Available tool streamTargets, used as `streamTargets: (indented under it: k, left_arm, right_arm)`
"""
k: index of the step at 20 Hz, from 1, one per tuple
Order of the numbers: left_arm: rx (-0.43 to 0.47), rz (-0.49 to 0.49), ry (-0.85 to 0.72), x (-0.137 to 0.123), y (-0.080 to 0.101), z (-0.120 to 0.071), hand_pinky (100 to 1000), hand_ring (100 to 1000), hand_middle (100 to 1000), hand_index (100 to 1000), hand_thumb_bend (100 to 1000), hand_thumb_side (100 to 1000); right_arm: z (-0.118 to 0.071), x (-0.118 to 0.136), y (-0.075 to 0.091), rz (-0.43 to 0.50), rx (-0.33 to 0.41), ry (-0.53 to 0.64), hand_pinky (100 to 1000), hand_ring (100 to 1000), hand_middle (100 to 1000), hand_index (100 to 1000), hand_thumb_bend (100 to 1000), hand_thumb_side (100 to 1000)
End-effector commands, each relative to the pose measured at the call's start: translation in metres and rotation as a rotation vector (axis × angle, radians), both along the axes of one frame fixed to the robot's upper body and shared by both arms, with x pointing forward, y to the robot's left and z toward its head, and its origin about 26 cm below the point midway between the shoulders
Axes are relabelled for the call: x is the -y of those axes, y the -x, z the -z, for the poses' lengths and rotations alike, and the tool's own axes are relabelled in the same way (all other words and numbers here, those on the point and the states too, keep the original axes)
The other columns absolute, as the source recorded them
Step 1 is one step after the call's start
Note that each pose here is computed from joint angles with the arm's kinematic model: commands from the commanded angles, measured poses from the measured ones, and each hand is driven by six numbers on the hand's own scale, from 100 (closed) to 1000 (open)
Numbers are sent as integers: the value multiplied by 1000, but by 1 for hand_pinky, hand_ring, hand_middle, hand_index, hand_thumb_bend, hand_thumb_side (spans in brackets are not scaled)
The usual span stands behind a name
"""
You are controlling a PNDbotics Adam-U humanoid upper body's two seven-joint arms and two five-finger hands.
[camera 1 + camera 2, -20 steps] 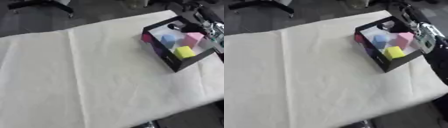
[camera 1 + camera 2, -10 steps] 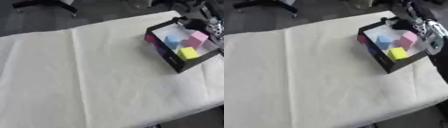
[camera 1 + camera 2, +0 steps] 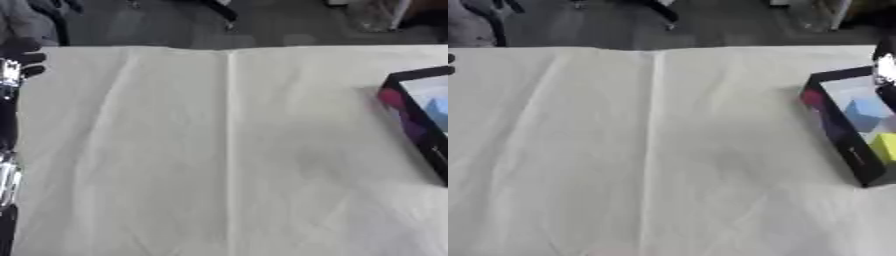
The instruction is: Pick up the objects with one hand, pass them to the other hand, and then place them into the box on the other side of the table.
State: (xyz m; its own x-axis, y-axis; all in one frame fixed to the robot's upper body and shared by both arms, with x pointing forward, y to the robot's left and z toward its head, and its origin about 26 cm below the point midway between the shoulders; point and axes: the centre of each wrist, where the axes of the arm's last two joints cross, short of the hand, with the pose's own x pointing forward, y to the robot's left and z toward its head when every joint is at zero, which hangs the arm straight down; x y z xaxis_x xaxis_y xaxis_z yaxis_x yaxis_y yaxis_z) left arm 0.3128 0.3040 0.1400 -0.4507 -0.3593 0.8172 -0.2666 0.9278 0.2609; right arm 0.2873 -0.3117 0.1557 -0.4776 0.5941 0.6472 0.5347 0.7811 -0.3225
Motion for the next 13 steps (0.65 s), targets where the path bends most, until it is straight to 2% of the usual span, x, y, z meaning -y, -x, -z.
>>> streamTargets:
  k: [1, 2, 3, 4, 6, 7, 8, 13]
  left_arm:
    - [43, -43, -3, 3, 1, -3, 773, 745, 714, 776, 360, 866]
    - [46, -55, 9, 5, 2, -1, 773, 745, 712, 774, 355, 862]
    - [50, -66, 27, 6, 2, 2, 774, 746, 714, 776, 350, 799]
    - [50, -73, 45, 8, 3, 6, 774, 748, 716, 779, 367, 873]
    - [44, -73, 62, 10, 5, 14, 777, 752, 719, 781, 373, 884]
    - [42, -70, 62, 11, 5, 16, 778, 754, 722, 782, 387, 888]
    - [39, -66, 61, 12, 6, 19, 781, 759, 728, 785, 390, 902]
    - [20, -60, 85, 16, 10, 37, 783, 763, 733, 793, 379, 947]
  right_arm:
    - [5, -18, 6, -68, 3, -33, 826, 496, 703, 651, 272, 527]
    - [11, -23, 6, -77, -9, -57, 824, 493, 698, 648, 273, 525]
    - [16, -27, 6, -83, -18, -82, 822, 488, 694, 645, 400, 392]
    - [22, -30, 6, -92, -30, -103, 822, 484, 692, 643, 276, 524]
    - [33, -35, 7, -107, -52, -116, 821, 482, 690, 641, 277, 526]
    - [37, -37, 8, -113, -58, -117, 817, 475, 683, 636, 277, 413]
    - [40, -39, 8, -112, -63, -124, 817, 473, 678, 635, 283, 527]
    - [58, -44, 7, -99, -84, -132, 815, 471, 680, 633, 294, 534]
